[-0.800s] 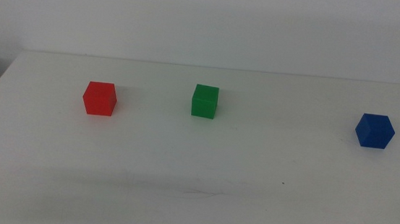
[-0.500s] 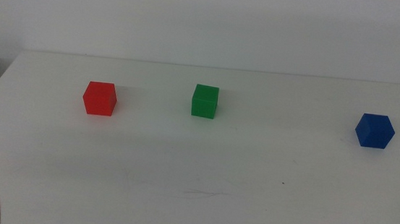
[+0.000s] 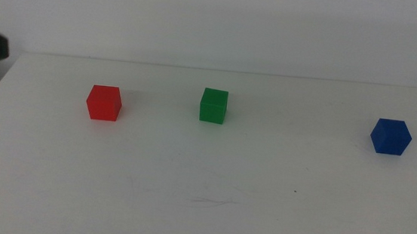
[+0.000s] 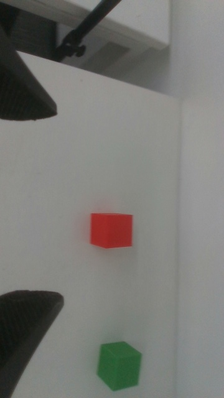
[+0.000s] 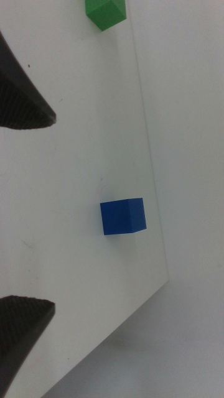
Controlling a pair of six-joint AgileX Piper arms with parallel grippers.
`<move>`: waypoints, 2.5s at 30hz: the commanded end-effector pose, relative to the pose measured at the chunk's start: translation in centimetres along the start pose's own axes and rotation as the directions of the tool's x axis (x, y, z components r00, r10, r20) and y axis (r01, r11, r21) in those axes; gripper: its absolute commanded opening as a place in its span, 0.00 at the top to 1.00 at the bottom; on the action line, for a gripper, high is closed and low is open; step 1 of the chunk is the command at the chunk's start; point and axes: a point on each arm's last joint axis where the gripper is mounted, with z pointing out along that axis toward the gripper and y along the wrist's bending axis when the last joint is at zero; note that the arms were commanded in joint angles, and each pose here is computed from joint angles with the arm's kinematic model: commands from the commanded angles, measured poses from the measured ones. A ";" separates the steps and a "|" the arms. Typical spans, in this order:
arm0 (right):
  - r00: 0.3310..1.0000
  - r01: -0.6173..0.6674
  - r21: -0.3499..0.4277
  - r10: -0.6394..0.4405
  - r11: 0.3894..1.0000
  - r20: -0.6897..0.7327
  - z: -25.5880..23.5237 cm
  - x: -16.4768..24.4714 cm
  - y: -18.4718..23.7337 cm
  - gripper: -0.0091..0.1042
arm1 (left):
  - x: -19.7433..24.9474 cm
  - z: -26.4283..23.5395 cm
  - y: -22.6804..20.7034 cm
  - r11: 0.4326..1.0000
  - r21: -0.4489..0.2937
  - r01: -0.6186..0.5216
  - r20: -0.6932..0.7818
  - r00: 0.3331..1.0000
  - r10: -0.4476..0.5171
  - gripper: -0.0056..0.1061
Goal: Stack red cubes first, then green, then blue cubes in a specific spot.
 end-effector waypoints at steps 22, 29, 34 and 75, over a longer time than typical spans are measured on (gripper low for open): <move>0.994 0.024 -0.010 -0.023 1.000 0.110 -0.4 -1.3 0.2 0.21 | -10.5 15.3 -2.8 0.996 0.067 -0.053 -0.265 0.962 0.069 0.11; 0.994 0.024 -0.010 -0.023 1.000 0.111 -0.4 -1.3 0.2 0.21 | -10.6 21.7 -3.1 0.996 0.066 -0.053 -0.306 0.950 0.070 0.11; 0.994 0.024 -0.010 -0.023 1.000 0.111 -0.4 -1.3 0.2 0.21 | -9.3 25.7 -3.3 0.997 0.072 -0.042 -0.355 0.933 0.065 0.11; 0.994 0.024 -0.010 -0.023 1.000 0.110 -0.4 -1.3 0.2 0.21 | -2.7 33.1 -4.1 0.992 0.108 0.064 -0.572 0.820 0.010 0.60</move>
